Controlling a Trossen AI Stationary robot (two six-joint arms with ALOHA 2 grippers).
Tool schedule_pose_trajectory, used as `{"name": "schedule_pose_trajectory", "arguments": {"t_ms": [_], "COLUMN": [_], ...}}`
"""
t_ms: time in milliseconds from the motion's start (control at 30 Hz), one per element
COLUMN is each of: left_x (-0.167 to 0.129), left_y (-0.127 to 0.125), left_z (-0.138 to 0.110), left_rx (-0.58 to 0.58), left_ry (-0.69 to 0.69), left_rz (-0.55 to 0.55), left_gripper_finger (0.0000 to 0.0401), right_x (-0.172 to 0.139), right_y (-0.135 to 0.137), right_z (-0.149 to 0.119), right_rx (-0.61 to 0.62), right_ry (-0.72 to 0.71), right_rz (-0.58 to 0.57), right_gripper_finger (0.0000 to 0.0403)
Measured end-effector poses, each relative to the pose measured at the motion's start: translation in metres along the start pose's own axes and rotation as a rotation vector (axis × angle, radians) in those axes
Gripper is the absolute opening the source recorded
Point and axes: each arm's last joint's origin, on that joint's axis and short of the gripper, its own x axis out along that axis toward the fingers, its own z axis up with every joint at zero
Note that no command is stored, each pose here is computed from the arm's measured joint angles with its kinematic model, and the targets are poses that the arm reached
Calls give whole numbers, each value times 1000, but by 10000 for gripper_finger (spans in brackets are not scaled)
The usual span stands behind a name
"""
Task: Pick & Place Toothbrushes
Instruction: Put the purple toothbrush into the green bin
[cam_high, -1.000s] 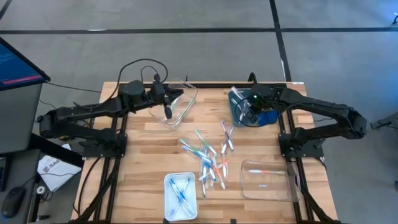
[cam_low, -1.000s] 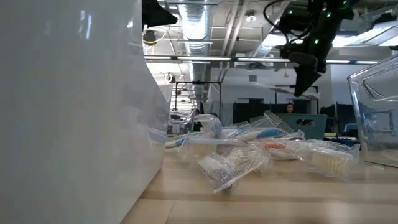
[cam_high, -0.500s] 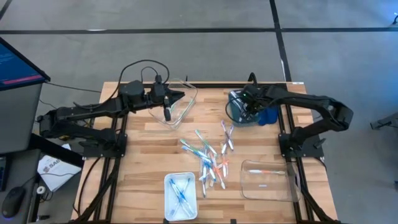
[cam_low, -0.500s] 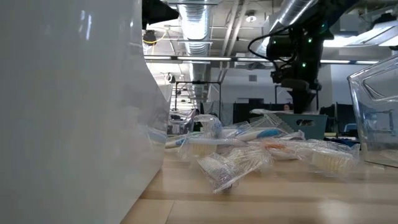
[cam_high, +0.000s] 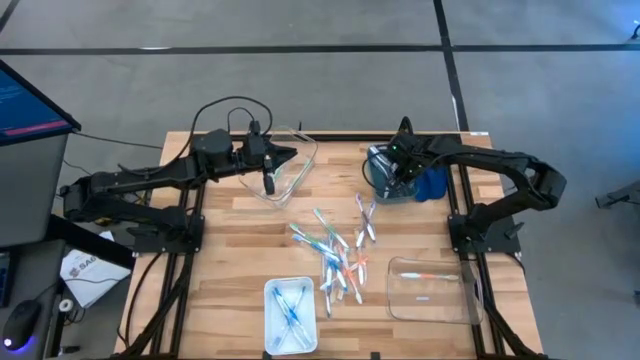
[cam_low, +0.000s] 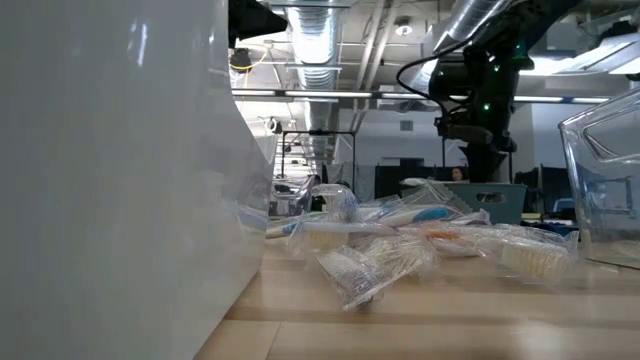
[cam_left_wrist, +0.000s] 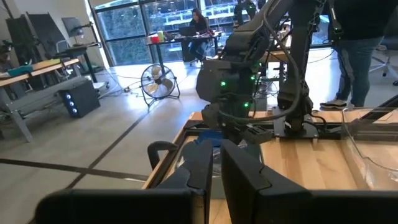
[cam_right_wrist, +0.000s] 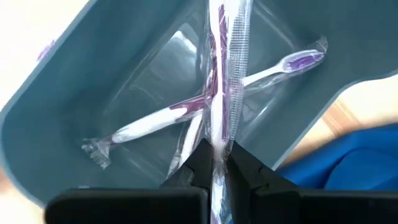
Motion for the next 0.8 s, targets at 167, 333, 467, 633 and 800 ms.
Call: {"name": "schedule_pose_trajectory", "arguments": {"t_ms": [167, 333, 467, 633, 800], "left_x": [0, 0, 0, 0, 0], "left_y": [0, 0, 0, 0, 0], "left_z": [0, 0, 0, 0, 0], "left_rx": [0, 0, 0, 0, 0], "left_ry": [-1, -1, -1, 0, 0], "left_rz": [0, 0, 0, 0, 0], "left_gripper_finger": [25, 25, 25, 25, 25], "right_x": [0, 1, 6, 16, 16], "right_y": [-3, -3, -2, -2, 0], "right_z": [0, 0, -6, -14, -12], "right_rx": [16, 39, 44, 53, 54], "right_ry": [5, 5, 26, 39, 14], "right_rz": [-1, -2, -2, -5, 0], "right_gripper_finger": [15, 15, 15, 16, 17]}}
